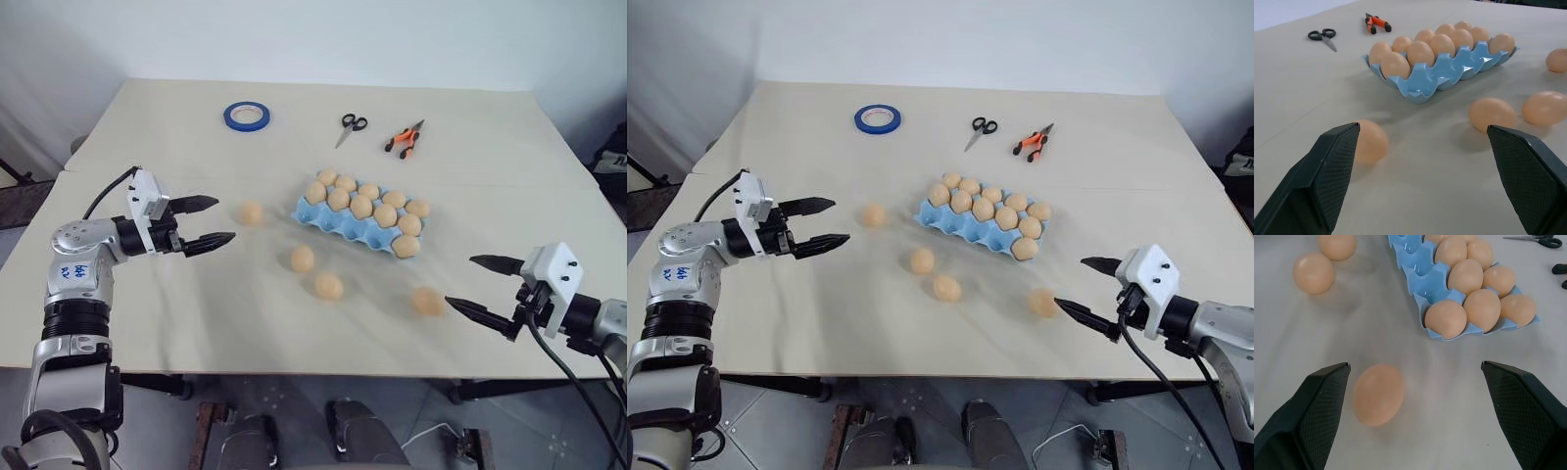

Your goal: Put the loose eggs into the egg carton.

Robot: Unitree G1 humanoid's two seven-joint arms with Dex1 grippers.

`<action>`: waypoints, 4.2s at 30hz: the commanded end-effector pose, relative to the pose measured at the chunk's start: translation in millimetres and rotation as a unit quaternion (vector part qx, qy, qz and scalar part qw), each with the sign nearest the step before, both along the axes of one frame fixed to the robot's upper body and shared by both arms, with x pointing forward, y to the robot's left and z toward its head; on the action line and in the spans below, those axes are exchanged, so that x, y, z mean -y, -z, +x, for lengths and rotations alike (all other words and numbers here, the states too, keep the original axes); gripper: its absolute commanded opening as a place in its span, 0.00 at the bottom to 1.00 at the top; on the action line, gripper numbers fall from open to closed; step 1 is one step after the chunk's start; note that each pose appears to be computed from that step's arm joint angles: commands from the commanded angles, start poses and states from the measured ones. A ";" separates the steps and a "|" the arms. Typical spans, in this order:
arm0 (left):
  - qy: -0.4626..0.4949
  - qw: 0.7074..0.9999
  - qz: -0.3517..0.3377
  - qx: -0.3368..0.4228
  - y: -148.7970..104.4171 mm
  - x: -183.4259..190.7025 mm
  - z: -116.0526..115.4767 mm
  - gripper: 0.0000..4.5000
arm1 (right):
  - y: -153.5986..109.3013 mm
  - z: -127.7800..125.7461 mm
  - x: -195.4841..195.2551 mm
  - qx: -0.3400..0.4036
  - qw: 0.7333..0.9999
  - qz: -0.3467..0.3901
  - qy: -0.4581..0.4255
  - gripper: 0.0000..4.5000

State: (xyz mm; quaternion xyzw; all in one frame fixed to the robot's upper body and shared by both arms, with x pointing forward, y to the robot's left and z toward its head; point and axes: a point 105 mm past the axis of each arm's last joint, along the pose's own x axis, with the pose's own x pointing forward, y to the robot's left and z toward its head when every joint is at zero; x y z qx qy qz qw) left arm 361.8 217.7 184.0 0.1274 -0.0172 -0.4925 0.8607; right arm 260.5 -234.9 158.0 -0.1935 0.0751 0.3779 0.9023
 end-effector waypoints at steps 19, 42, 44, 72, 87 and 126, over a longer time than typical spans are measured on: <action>0.066 0.998 0.008 -0.003 -6.5 21.9 -1.8 0.99 | -6.0 -34.5 10.3 0.009 0.993 0.031 0.112 1.00; 0.243 0.970 0.009 -0.017 12.1 52.0 -32.3 0.99 | 54.0 -1.7 -25.0 -0.042 0.979 0.066 0.189 1.00; 0.243 0.970 0.005 -0.015 11.4 53.0 -32.7 0.99 | 58.2 2.7 -24.7 -0.044 0.979 0.061 0.189 1.00; 0.219 0.976 -0.004 0.002 7.3 44.9 -37.4 1.00 | -20.8 50.1 -58.7 0.033 0.984 0.088 0.154 0.42; 0.204 0.978 -0.029 0.026 1.0 43.3 -38.0 1.00 | -0.8 104.7 -94.3 0.028 0.990 0.052 0.130 0.42; 0.167 0.984 -0.048 0.030 -1.7 31.9 -23.5 1.00 | 5.1 -44.0 -21.1 0.001 0.997 0.064 -0.050 0.98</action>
